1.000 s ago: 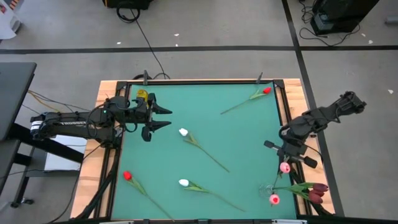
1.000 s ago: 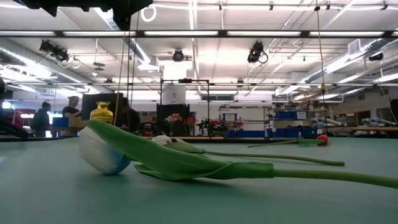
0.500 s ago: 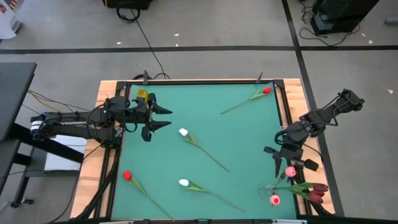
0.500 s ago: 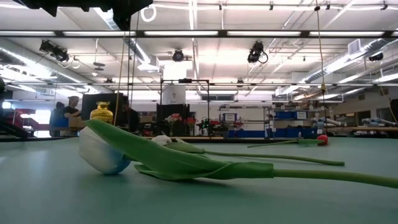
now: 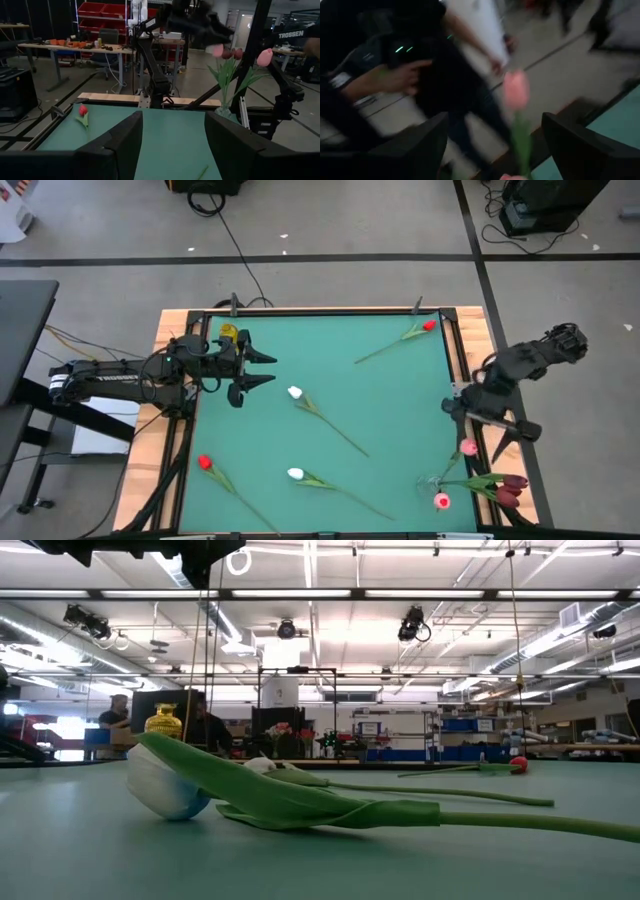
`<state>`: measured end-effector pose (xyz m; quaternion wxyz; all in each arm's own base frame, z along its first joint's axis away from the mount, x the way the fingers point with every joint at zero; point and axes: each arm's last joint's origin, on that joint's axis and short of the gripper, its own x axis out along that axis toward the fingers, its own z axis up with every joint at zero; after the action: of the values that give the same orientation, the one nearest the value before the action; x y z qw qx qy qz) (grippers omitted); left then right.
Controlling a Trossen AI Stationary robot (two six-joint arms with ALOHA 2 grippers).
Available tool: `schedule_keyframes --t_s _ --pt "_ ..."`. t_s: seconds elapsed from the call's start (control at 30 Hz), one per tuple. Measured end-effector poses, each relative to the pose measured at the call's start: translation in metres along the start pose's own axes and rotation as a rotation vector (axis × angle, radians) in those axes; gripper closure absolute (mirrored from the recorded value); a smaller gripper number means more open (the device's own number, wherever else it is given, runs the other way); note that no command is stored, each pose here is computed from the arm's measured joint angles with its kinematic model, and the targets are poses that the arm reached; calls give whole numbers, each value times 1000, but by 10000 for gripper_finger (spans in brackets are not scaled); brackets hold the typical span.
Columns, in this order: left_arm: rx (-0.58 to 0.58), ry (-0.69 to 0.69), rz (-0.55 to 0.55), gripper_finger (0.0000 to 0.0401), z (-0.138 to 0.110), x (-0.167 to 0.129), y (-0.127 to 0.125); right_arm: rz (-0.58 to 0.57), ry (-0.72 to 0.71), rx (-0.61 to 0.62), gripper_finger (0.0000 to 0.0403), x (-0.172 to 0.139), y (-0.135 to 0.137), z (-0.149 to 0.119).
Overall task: Sort flowers into vase by color
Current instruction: Put the top white tulip into the yellow vase
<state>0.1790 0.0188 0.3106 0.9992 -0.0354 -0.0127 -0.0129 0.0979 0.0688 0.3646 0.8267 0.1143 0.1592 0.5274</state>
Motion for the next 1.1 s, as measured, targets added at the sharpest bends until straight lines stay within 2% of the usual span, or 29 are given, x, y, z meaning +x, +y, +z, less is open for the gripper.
schedule_keyframes --t_s 0.13,0.3,0.4,0.5,0.6,0.83,0.97,1.1 --pt "0 0 0 182 0 0 0 -196 -152 -121 82 -8 2 20" --pt "0 0 1 182 0 0 0 -543 -338 -224 84 -16 -5 40" --pt "0 0 0 182 0 0 0 -760 -418 -214 85 -16 -17 48" --pt "0 0 0 182 0 0 0 -928 -475 -118 85 -14 -36 52" --pt "0 0 0 182 0 0 0 -1016 -490 14 85 -9 -61 52" --pt "17 -1 1 182 0 0 0 -1112 -414 293 88 -1 -138 40" --pt "132 -26 16 182 3 0 1 -1201 -297 358 102 -3 -186 23" --pt "142 -30 26 182 3 0 1 -1266 -192 406 124 1 -231 2"
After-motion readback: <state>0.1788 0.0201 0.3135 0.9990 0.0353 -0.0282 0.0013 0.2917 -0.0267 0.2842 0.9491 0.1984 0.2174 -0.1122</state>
